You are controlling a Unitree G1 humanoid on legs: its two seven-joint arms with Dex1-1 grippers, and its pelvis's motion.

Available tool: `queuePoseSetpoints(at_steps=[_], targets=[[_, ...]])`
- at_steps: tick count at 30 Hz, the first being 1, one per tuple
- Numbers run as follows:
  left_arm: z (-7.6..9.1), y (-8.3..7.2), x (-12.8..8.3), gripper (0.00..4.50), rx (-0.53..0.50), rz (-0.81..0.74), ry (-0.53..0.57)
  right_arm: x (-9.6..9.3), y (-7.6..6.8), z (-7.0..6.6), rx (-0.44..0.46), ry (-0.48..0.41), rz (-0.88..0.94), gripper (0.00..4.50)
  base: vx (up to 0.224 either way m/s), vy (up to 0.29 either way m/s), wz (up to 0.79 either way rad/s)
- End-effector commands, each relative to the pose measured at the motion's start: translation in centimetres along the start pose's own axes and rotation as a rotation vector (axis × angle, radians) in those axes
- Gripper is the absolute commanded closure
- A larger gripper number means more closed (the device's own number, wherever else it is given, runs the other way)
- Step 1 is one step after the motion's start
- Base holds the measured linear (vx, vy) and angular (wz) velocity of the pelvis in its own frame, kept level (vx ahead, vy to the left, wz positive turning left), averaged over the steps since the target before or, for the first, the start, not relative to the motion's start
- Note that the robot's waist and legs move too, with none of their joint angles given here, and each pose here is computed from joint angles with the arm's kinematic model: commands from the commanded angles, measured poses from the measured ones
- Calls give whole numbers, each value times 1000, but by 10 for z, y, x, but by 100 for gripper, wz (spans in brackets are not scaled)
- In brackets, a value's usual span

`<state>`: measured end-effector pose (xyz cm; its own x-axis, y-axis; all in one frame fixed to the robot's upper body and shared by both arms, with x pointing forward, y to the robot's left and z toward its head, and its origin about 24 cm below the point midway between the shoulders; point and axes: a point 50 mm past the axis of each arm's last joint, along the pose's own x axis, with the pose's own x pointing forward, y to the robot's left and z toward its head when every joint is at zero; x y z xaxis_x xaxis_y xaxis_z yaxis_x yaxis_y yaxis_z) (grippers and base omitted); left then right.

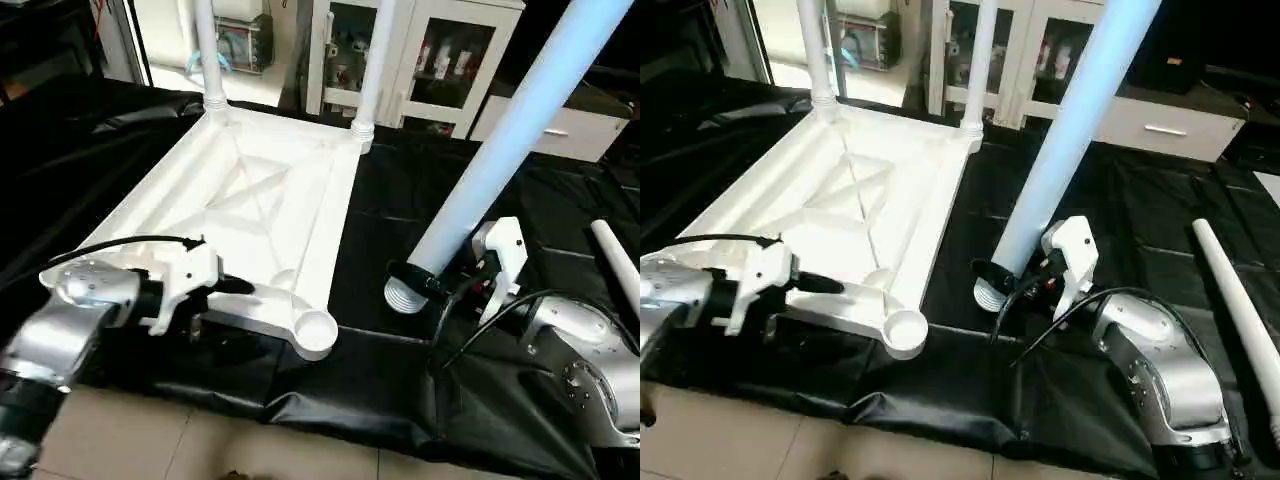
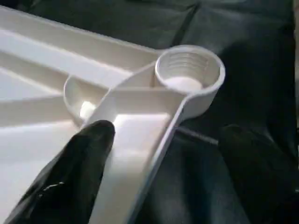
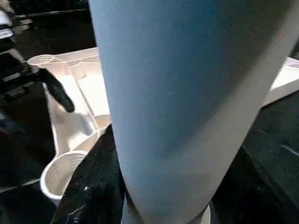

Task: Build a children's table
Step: Pick table leg

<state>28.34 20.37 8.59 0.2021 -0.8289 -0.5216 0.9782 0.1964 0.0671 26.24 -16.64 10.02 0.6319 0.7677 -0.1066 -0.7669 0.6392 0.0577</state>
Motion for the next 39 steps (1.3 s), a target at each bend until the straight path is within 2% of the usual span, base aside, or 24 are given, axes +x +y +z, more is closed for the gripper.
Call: queuePoseSetpoints(at_steps=[1, 4, 7, 10, 12, 16, 17, 22, 23, 26, 27, 33, 39], targets=[[2, 1, 4, 71, 23, -30, 14, 0, 0, 3, -7, -2, 8, 261, 0, 0, 0], [-3, 1, 11, 89, 39, -61, 51, -3, 2, 2, -13, 7, 6, 261, 0, 0, 0], [-5, 5, 12, 126, 41, -58, 63, -4, 2, 4, -12, 6, 4, 261, 0, 0, 0], [-7, 8, 11, 136, 43, -64, 86, -4, 2, 3, -9, 9, 8, 261, 0, 0, 0], [-9, 10, 12, 166, 48, -76, 113, -3, 3, 2, -4, 13, 19, 261, 0, 0, 0], [-10, 10, 13, 179, 50, -85, 120, 0, 4, 1, -2, 14, 22, 261, 0, 0, 0], [-11, 9, 13, 206, 46, -93, 129, 1, 4, 1, -1, 12, 19, 261, 0, 0, 0], [-15, 6, 13, 233, 53, -117, 157, 1, 4, 3, -3, 8, 18, 261, 0, 0, 0], [-14, 6, 15, 256, 50, -112, 134, 0, 3, 3, -2, 6, 14, 261, 0, 0, 0], [-10, 7, 18, 263, 48, -108, 101, 0, 3, 4, 0, 5, 15, 261, 0, 0, 0], [-9, 7, 18, 281, 48, -109, 95, 0, 3, 3, 1, 6, 16, 261, 0, 0, 0], [-12, 3, 27, 332, 59, -99, 144, 4, 4, 2, 5, 3, 16, 261, 0, 0, 0], [-10, -1, 40, 375, 36, -33, 131, 6, 6, 0, 27, -5, -6, 261, 0, 0, 0]])
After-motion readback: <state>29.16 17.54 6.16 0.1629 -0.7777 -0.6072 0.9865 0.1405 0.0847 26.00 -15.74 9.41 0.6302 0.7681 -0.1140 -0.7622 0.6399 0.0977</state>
